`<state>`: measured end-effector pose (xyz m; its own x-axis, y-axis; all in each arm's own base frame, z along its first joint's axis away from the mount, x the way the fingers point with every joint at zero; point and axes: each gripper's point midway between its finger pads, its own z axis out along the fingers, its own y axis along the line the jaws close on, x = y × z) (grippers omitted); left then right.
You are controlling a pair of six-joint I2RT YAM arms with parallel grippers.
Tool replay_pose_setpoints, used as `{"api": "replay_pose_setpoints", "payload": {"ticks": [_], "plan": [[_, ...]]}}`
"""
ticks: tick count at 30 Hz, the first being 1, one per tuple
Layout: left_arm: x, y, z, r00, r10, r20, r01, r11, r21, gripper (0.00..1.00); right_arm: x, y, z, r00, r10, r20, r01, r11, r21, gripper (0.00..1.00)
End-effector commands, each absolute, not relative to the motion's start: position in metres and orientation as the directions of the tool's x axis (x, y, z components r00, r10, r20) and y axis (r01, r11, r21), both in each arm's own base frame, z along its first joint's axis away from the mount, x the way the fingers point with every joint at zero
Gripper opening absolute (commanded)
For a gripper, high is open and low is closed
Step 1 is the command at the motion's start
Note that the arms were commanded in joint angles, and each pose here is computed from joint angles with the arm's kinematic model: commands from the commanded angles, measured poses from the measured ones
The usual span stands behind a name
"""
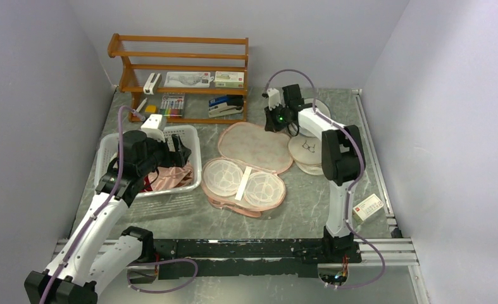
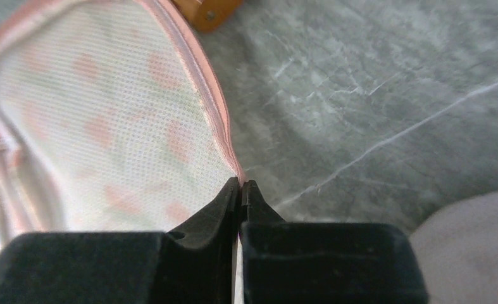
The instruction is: Unzip the laundry bag and remove the bra
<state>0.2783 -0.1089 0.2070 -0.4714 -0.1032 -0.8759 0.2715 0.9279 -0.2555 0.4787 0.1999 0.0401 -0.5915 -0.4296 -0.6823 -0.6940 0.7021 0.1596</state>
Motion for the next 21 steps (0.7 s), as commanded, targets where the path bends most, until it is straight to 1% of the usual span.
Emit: {"api": "replay_pose_setpoints", "payload": {"ticks": [1, 6, 11, 14, 16, 21], "plan": [[0.284, -0.104, 0.212, -0.444, -0.117, -0.888, 0.251, 0.936, -0.248, 0.93, 0.475, 0.206, 0.127, -0.515, -0.353, -0.781, -0.676, 0.727, 0.118, 0.0], [0.285, -0.103, 0.212, -0.44, -0.116, -0.89, 0.249, 0.937, -0.245, 0.93, 0.463, 0.176, 0.156, -0.527, -0.36, -0.77, -0.563, 0.827, -0.002, 0.0], [0.284, -0.102, 0.212, -0.437, -0.116, -0.892, 0.247, 0.938, -0.243, 0.93, 0.442, 0.165, 0.186, -0.494, -0.392, -0.776, -0.51, 0.853, -0.106, 0.0], [0.285, -0.103, 0.21, -0.445, -0.115, -0.888, 0.246, 0.938, -0.245, 0.93, 0.424, 0.178, 0.198, -0.463, -0.423, -0.779, -0.518, 0.842, -0.149, 0.0], [0.285, -0.103, 0.21, -0.447, -0.113, -0.887, 0.248, 0.937, -0.245, 0.93, 0.409, 0.193, 0.196, -0.458, -0.45, -0.767, -0.538, 0.827, -0.164, 0.0], [0.285, -0.104, 0.209, -0.448, -0.113, -0.887, 0.249, 0.937, -0.245, 0.93, 0.368, 0.227, 0.174, -0.503, -0.49, -0.712, -0.603, 0.789, -0.118, 0.0]]}}
